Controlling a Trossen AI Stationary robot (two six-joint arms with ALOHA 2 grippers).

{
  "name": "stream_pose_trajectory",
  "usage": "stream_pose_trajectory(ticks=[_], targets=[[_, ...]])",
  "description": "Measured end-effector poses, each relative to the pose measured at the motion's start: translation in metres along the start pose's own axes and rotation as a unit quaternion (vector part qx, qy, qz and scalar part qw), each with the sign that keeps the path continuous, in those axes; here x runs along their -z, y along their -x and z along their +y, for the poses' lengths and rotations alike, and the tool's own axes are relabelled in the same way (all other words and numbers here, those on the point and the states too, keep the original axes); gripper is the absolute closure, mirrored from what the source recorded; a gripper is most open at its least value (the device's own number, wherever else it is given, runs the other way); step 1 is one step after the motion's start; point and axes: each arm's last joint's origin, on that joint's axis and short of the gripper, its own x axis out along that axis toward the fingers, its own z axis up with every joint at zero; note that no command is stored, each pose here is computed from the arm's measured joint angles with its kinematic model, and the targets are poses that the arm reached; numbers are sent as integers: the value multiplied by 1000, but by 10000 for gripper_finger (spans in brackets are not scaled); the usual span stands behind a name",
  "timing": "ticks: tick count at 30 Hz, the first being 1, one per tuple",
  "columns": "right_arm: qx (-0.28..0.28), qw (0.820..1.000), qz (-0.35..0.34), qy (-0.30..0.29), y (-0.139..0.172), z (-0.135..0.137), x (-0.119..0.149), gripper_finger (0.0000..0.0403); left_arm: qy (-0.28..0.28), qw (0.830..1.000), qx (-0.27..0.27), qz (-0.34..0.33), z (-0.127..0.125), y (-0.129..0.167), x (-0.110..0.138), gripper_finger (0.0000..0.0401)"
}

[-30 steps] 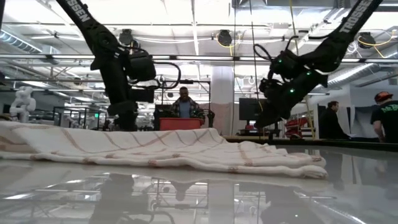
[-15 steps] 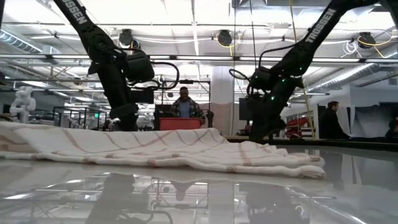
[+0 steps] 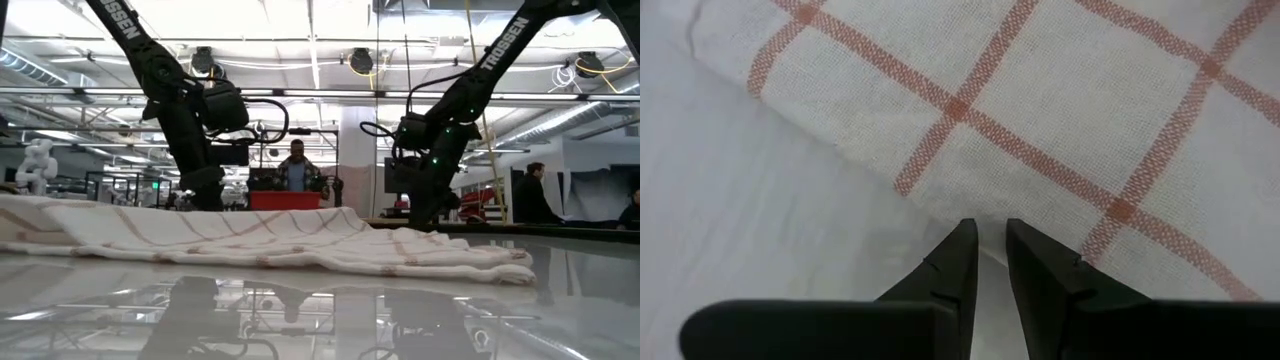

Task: Roll towel
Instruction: Fold the white checkered towel

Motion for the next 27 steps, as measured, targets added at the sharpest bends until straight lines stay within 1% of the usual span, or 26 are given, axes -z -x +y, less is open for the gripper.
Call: stream_pose_trajectory(ticks=[2, 8, 15, 22, 27], targets=[[0, 1000, -2, 6, 1, 0, 0, 392, 0, 1000, 0, 0, 0, 0, 0, 335], [-2, 1000, -13, 1, 15, 4, -2, 387, 0, 1000, 0, 0, 0, 0, 0, 335], [0, 1000, -7, 8, 31, 7, 1, 390, 0, 1000, -1, 0, 0, 0, 0, 335], [2, 1000, 27, 1, 50, 11, 11, 390, 0, 1000, -1, -1, 0, 0, 0, 335], [41, 999, 26, 0, 61, 12, 13, 391, 0, 1000, -1, -1, 0, 0, 0, 335]])
